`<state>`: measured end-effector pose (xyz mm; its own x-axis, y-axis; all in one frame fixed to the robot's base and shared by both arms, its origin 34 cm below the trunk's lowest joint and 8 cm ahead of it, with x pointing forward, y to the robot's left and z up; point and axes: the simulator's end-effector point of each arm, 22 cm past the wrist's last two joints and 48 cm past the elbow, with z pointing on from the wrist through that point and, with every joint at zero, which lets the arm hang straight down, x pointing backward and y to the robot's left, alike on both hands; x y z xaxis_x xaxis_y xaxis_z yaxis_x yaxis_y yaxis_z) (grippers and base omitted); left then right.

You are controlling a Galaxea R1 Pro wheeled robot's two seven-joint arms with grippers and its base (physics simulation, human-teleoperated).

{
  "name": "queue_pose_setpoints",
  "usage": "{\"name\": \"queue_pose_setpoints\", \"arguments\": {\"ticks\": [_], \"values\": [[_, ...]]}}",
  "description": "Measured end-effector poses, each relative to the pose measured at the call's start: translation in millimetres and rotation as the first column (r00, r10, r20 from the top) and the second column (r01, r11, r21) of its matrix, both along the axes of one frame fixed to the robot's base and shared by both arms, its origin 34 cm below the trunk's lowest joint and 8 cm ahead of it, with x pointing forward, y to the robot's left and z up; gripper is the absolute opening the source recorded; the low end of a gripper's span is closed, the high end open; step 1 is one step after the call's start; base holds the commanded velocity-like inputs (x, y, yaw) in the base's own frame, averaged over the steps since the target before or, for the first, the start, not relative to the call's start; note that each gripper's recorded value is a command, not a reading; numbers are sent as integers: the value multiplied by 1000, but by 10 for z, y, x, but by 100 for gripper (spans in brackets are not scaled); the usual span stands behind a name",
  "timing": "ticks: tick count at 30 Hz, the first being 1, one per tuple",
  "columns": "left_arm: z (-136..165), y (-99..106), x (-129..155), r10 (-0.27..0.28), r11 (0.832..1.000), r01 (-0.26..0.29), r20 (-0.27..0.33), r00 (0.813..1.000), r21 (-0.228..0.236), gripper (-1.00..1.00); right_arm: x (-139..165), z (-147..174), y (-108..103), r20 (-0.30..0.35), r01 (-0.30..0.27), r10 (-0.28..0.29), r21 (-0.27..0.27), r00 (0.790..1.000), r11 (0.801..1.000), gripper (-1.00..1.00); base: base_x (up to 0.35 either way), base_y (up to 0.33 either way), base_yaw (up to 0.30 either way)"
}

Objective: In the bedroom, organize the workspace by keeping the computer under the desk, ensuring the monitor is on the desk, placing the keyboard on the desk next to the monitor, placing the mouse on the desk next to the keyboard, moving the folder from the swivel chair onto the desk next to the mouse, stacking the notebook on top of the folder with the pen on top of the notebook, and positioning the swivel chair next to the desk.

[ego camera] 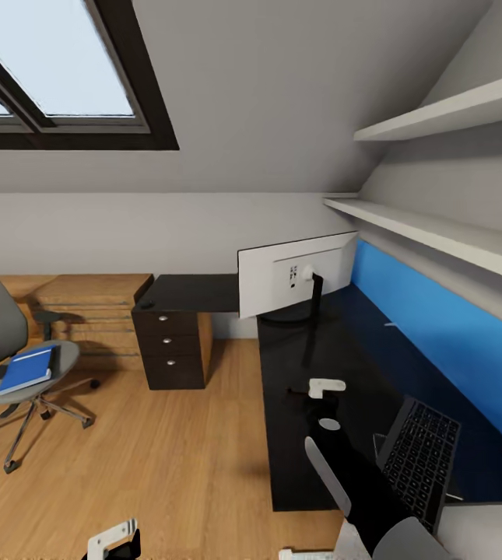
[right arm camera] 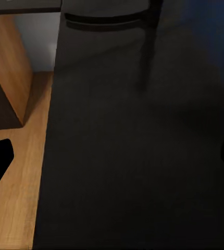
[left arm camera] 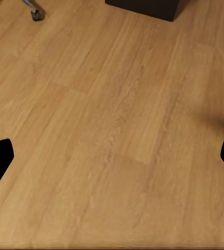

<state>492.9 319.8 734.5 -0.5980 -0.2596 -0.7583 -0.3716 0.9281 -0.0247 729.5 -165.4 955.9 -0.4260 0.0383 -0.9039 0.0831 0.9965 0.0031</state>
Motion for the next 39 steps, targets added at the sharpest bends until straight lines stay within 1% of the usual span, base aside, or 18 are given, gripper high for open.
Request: {"name": "queue_pose_setpoints", "arguments": {"ticks": [1,2,5,6,10,14,20,23,32,39], "values": [[0,0,0,0,1000,0,0,1000,0,100,4,5,-10,3,2,-2,0,1000,1000,100,-138,-312,0],[1,3,0,1,1000,-1,0,1000,1,100,0,-90,-157,-13,34,-34,2,999,999,100,-123,-316,0],[3,5,0,1,1000,-1,1,1000,2,100,-25,-230,-315,-45,72,-72,8,996,997,100,-57,-330,0],[-8,7,-11,2,1000,-2,-2,1000,3,100,-42,-320,-483,-67,115,-114,20,991,993,100,-14,-342,0],[-88,18,-89,4,1000,-4,-27,1000,4,100,-49,-365,-670,-79,159,-156,31,985,987,100,-5,-219,0],[-119,20,-119,4,1000,-4,-37,999,4,100,-50,-372,-814,-80,193,-189,42,979,980,100,-1,-72,0],[-134,20,-132,4,1000,-4,-41,999,4,100,-53,-379,-916,-83,218,-213,51,973,975,100,-33,-35,0],[-136,20,-132,4,1000,-4,-41,999,4,100,-52,-381,-923,-83,220,-215,52,973,974,100,-185,-134,0],[-135,21,-131,4,1000,-4,-40,999,4,100,-47,-374,-932,-79,223,-219,56,973,973,100,-244,-184,0],[-136,21,-130,5,1000,-4,-40,999,4,100,-39,-363,-945,-71,226,-222,57,972,972,100,-320,-40,0]]}}
